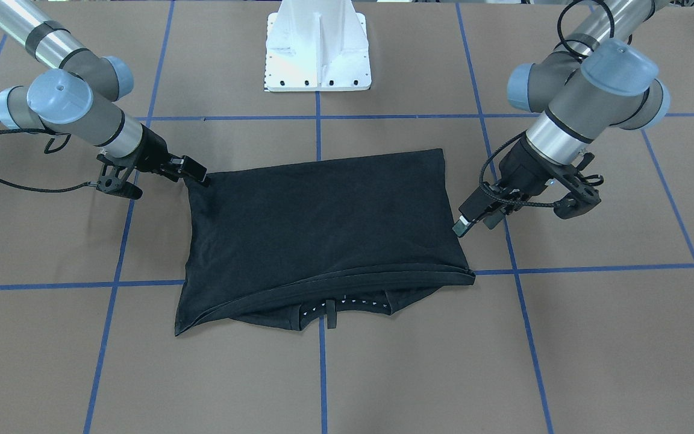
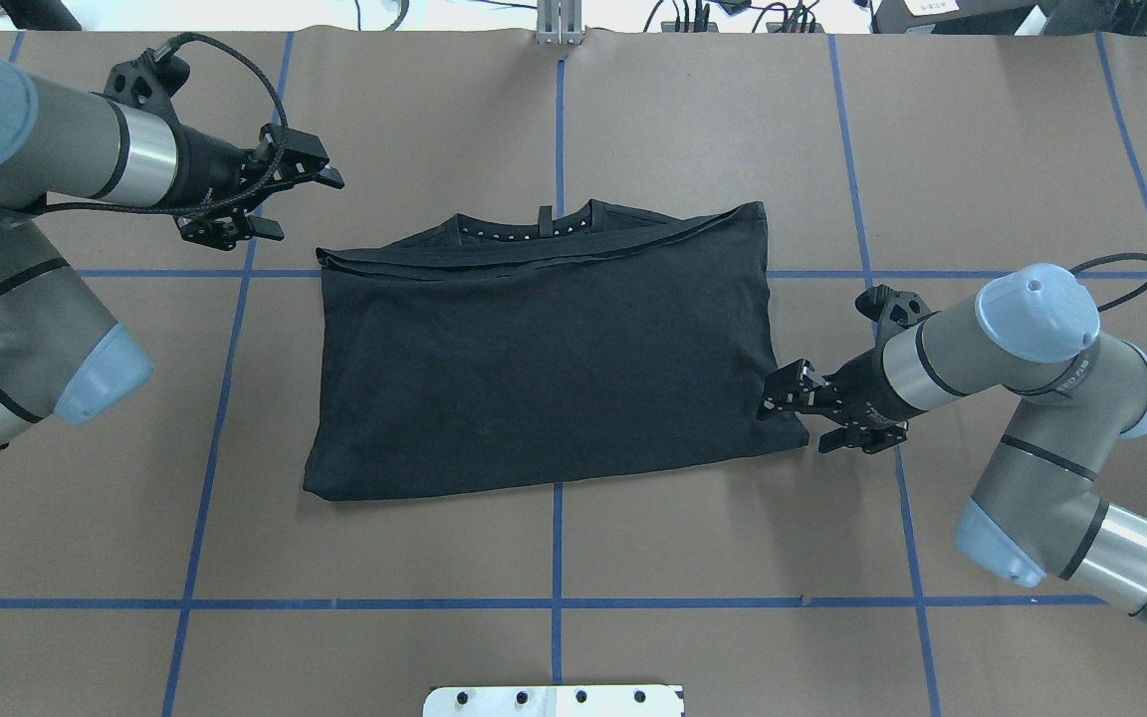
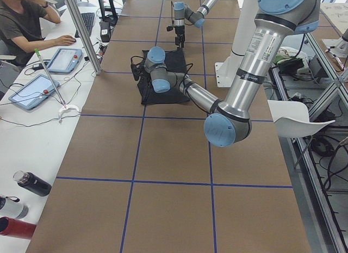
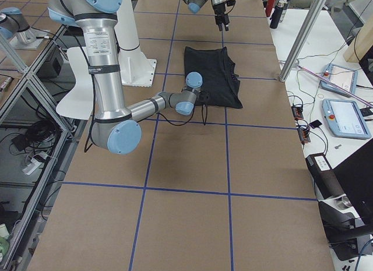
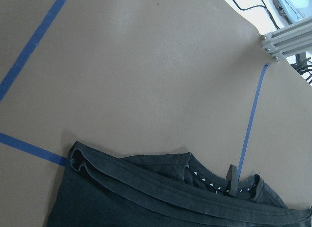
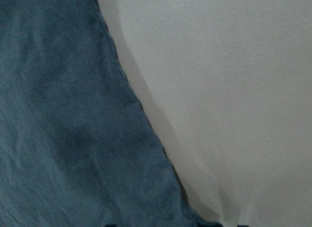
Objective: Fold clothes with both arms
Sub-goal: 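Move the right gripper to the folded shirt's near corner and grasp it, then drag the grasped corner with the right gripper, rotating the shirt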
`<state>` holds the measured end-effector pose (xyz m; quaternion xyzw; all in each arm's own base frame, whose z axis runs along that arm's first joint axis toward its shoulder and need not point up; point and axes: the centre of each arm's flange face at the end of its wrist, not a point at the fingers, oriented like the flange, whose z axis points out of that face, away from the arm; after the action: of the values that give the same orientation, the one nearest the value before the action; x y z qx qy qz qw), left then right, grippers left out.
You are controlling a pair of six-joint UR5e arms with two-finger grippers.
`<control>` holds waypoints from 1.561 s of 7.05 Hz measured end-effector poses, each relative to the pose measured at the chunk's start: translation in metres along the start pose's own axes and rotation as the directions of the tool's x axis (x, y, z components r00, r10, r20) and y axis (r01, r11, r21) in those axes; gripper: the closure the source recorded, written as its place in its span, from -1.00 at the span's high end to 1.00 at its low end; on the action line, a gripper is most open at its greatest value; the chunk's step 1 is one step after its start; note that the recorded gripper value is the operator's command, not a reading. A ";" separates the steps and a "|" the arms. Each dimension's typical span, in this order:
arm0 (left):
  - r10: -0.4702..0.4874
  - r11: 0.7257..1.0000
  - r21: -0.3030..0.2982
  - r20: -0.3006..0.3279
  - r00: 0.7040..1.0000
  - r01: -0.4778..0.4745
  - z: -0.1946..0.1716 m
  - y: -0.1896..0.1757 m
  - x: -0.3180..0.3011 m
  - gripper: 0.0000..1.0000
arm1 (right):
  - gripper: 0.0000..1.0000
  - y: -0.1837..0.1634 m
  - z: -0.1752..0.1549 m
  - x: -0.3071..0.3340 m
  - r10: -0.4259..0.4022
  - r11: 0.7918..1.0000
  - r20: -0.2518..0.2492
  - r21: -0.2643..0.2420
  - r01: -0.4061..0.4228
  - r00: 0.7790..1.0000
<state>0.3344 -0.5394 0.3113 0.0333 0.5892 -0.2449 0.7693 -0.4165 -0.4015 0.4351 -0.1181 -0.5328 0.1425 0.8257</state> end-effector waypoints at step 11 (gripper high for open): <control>-0.003 1.000 0.003 0.006 1.000 0.003 -0.001 -0.001 -0.005 1.00 | -1.00 0.122 -0.033 -0.044 -0.095 0.908 0.078 -0.401 0.119 0.992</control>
<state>0.3321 -0.5381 0.3161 0.0331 0.5866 -0.2470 0.7706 -0.4164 -0.3047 0.3421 -0.2530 -0.5796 -0.0131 0.7745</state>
